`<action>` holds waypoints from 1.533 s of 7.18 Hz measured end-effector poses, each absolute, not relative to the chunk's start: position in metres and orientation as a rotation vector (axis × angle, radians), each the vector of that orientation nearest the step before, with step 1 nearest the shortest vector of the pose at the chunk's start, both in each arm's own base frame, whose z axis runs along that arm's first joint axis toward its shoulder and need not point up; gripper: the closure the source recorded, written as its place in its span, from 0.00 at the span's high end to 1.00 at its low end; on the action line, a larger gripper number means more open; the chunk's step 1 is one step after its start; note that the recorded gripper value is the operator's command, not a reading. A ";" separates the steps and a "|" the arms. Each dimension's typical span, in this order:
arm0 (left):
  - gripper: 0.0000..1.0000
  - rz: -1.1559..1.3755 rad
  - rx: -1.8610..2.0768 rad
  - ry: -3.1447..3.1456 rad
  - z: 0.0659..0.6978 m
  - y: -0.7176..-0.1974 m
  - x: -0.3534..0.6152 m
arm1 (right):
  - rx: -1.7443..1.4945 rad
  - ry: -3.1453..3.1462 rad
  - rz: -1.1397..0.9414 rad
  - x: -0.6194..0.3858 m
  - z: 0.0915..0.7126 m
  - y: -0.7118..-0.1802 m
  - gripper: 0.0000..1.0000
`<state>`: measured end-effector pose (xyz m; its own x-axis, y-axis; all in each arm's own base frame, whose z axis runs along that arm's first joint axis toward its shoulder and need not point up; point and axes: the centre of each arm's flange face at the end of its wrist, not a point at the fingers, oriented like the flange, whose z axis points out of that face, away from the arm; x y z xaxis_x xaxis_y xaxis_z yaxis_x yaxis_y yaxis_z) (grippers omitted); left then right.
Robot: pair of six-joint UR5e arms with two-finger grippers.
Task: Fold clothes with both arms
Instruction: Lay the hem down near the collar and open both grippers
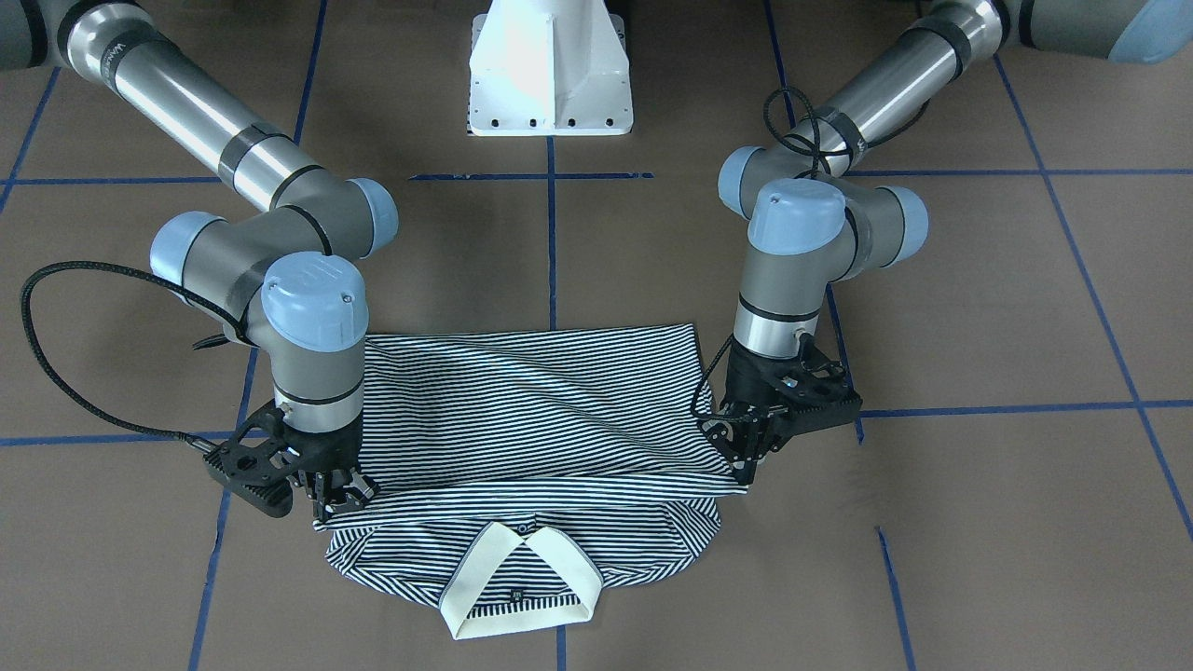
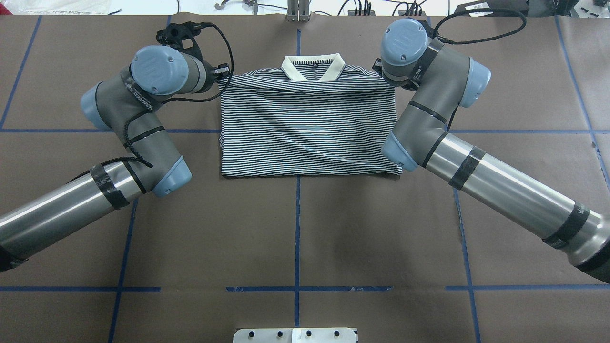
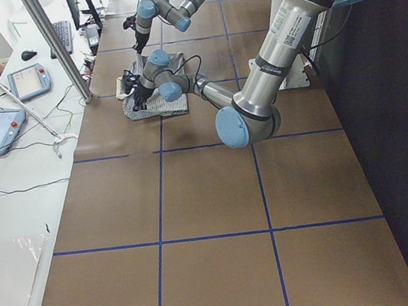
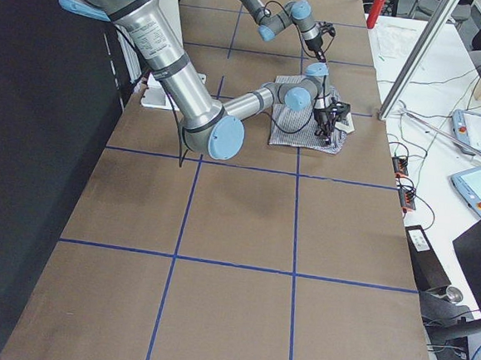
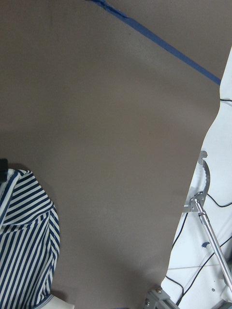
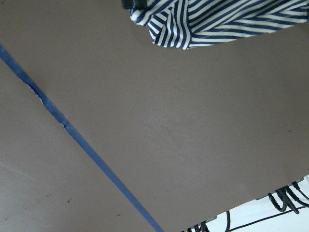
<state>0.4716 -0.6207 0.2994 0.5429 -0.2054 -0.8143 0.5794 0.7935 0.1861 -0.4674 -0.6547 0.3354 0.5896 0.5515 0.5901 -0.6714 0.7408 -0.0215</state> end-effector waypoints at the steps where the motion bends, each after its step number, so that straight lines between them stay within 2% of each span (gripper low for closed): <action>1: 0.00 -0.486 0.473 0.883 0.303 -0.626 0.475 | 0.212 -0.608 0.718 -0.468 0.335 -0.656 0.00; 3: 0.00 -0.485 0.470 0.878 0.313 -0.632 0.482 | 0.210 -0.597 0.720 -0.474 0.334 -0.663 0.00; 4: 0.10 -0.484 0.467 0.874 0.317 -0.633 0.484 | 0.209 -0.586 0.721 -0.477 0.336 -0.666 0.00; 5: 0.36 -0.484 0.466 0.871 0.319 -0.633 0.485 | 0.209 -0.579 0.721 -0.479 0.337 -0.668 0.00; 7: 0.57 -0.480 0.466 0.873 0.318 -0.633 0.487 | 0.209 -0.576 0.720 -0.483 0.334 -0.671 0.00; 11: 0.59 -0.474 0.482 0.911 0.319 -0.629 0.486 | 0.213 -0.578 0.711 -0.489 0.342 -0.676 0.00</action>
<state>0.4860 -0.6294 0.3187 0.5265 -0.1820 -0.8304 0.5759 0.7950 0.1909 -0.4893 -0.6765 0.3422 0.6102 0.5535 0.5668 -0.6678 0.7443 -0.0078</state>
